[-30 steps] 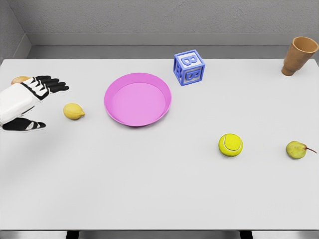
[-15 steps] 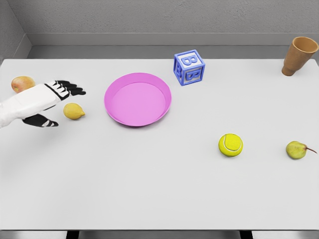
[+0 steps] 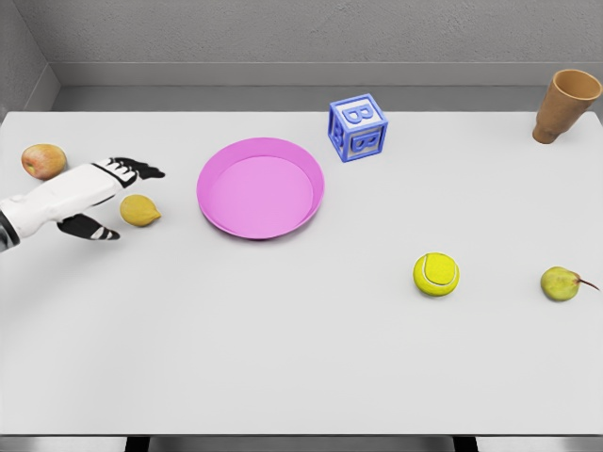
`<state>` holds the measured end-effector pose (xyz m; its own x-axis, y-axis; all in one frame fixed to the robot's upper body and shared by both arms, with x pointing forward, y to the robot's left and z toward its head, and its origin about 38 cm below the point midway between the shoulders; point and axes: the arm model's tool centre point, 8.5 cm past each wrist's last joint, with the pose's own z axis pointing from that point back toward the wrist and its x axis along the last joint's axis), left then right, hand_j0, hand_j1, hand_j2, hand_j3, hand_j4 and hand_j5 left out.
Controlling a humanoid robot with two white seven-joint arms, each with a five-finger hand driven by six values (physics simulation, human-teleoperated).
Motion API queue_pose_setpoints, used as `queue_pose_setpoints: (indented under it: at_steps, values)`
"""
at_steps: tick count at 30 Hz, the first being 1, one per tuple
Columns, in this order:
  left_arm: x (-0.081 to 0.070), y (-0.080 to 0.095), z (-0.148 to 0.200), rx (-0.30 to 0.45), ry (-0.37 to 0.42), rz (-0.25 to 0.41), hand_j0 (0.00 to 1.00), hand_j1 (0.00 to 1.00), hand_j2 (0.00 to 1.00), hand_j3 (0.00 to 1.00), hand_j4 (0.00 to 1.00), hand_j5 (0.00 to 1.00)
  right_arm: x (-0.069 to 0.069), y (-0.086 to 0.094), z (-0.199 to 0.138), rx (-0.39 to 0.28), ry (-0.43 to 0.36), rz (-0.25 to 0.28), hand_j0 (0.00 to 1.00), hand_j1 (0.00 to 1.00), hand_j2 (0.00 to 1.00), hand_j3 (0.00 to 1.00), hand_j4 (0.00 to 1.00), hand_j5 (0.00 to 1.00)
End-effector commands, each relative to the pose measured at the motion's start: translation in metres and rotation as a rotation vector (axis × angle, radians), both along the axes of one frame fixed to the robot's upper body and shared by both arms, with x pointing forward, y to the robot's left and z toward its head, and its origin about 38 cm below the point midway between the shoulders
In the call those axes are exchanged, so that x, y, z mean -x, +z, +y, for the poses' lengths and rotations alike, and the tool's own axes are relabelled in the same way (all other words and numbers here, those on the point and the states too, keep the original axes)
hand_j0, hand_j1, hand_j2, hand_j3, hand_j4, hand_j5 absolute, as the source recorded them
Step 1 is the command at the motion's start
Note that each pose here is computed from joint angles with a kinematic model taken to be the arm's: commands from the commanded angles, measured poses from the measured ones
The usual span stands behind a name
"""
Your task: Put the lemon on the plate with left arm
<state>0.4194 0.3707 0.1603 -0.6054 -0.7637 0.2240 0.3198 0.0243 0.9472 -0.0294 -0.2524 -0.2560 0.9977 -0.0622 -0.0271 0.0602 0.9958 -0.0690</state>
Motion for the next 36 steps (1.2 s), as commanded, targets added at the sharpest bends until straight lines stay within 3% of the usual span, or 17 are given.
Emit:
queue_pose_setpoints:
  at_steps: [1, 5, 14, 20, 36]
  values:
    - [-0.001, -0.014, 0.012, 0.008, 0.046, 0.039, 1.00, 1.00, 1.00, 1.00, 1.00, 1.00, 0.000, 0.000, 0.000, 0.000, -0.002, 0.000, 1.00, 1.00, 1.00, 1.00, 1.00, 1.00]
    - [-0.012, -0.024, 0.000, 0.012, 0.034, 0.065, 1.00, 1.00, 1.00, 1.00, 1.00, 1.00, 0.000, 0.000, 0.000, 0.000, 0.000, 0.000, 1.00, 1.00, 1.00, 1.00, 1.00, 1.00]
    - [-0.012, -0.028, -0.007, -0.004, 0.013, 0.077, 1.00, 1.00, 1.00, 1.00, 1.00, 1.00, 0.000, 0.000, 0.000, 0.000, 0.000, 0.000, 1.00, 1.00, 1.00, 1.00, 1.00, 1.00]
    - [-0.013, -0.028, -0.006, -0.037, 0.009, 0.076, 0.87, 0.87, 0.87, 0.87, 0.87, 0.87, 0.000, 0.000, 0.000, 0.000, 0.000, 0.000, 1.00, 1.00, 1.00, 1.00, 1.00, 1.00]
    - [-0.018, -0.025, 0.005, -0.073, 0.028, 0.099, 0.75, 0.75, 0.75, 0.75, 0.75, 0.75, 0.000, 0.000, 0.000, 0.000, 0.000, 0.000, 1.00, 1.00, 1.00, 1.00, 1.00, 1.00]
